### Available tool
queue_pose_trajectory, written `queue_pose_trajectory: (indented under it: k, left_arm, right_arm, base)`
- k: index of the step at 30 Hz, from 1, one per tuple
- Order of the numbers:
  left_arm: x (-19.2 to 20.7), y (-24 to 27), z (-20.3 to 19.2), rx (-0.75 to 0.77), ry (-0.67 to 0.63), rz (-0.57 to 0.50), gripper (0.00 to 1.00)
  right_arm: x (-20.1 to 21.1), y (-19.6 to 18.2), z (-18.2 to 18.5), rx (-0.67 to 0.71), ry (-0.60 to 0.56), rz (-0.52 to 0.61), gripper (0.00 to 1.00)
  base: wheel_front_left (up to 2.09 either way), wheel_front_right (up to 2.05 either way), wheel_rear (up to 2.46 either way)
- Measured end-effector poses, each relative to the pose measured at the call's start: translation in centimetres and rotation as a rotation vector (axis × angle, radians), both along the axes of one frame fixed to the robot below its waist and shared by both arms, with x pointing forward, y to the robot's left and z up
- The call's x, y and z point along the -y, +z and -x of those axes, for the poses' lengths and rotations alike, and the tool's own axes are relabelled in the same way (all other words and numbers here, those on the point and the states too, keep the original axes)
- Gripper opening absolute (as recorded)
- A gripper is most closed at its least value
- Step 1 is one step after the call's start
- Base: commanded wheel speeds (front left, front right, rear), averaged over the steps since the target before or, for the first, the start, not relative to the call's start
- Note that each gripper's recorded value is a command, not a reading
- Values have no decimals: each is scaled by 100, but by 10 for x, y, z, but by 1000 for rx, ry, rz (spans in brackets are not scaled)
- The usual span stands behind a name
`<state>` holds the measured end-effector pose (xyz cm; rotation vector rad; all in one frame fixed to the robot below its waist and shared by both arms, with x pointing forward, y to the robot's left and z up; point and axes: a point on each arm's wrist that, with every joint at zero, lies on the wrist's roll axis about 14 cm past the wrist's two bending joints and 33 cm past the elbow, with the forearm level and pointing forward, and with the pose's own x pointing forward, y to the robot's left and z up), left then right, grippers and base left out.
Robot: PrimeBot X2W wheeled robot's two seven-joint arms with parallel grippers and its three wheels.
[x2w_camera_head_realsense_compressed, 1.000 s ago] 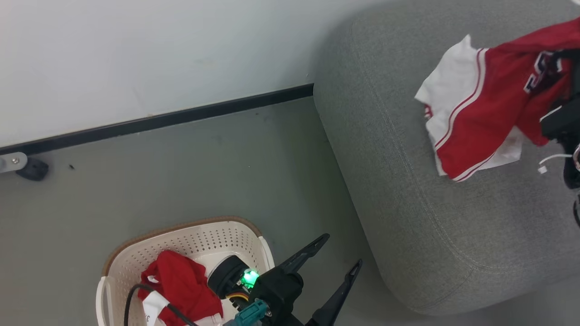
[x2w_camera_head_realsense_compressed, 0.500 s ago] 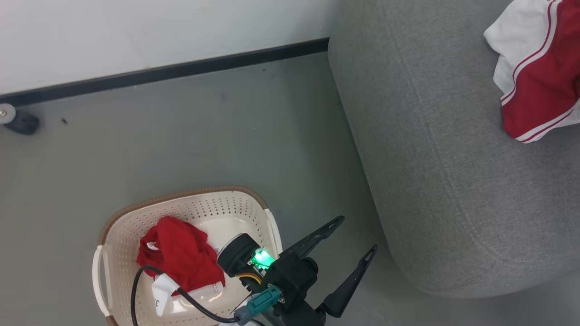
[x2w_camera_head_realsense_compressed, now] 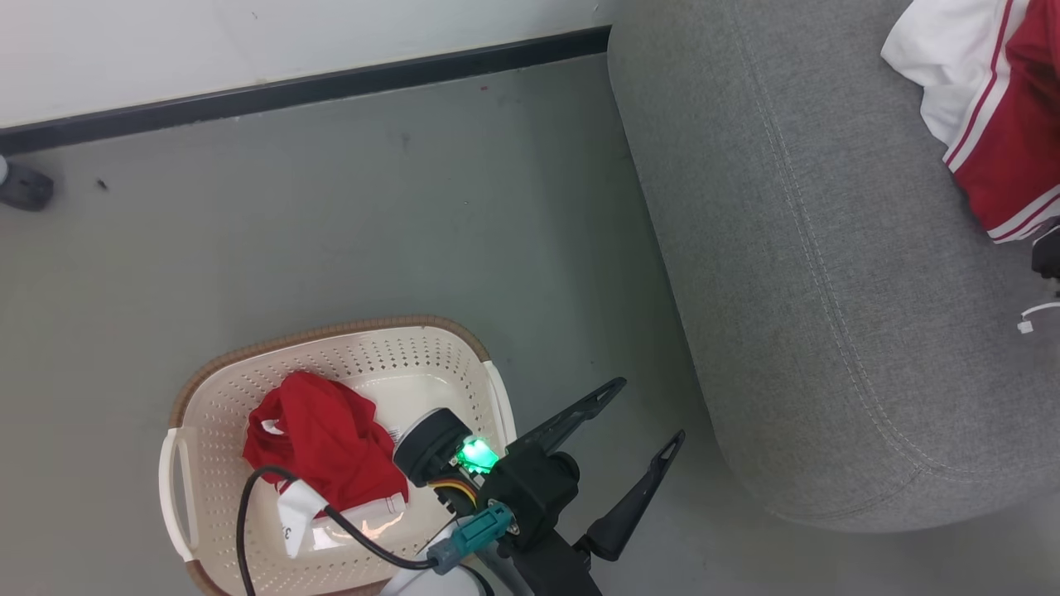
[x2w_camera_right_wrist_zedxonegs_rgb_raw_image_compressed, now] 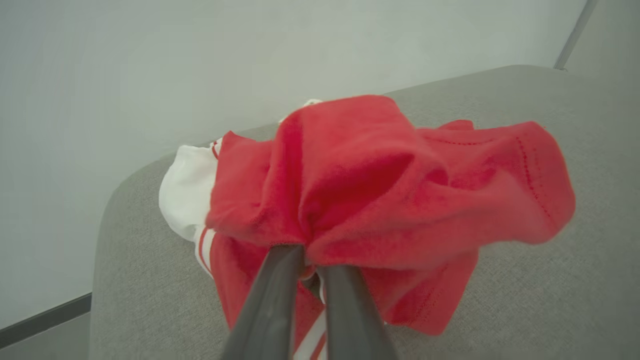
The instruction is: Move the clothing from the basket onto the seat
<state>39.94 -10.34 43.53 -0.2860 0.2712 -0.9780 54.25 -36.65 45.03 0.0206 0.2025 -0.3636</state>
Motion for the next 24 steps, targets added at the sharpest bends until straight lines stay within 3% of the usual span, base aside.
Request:
queue_pose_trajectory:
  k: [4,5,6,7,8,13,24]
  left_arm:
    - [2,1,-2,7,-5,1,100]
    - [2,1,-1,9,-8,0,100]
    - [1,0,-1,11,-7,-2,100]
    - [1,1,-3,19,-7,-10,100]
    - [1,3,-3,24,-5,-9,100]
    - [1,6,0,34,-6,-11,100]
    - [-11,28,-1,88,58,-5,100]
  right_arm:
    - [-5,-8,3,-15,0,-26,0]
    - [-6,-10,4,-20,-1,-30,8]
    - [-6,-11,5,-24,-3,-33,44]
    - [-6,-13,8,-30,-5,-35,94]
    - [-7,-13,9,-32,-5,-37,100]
    - [-15,-8,8,-21,23,-38,100]
    - [-62,-39,40,-96,101,-102,100]
  base:
    - [0,0,0]
    - [0,0,0]
    - [0,0,0]
    - [0,0,0]
    - [0,0,0]
    - [0,0,0]
    - [0,0,0]
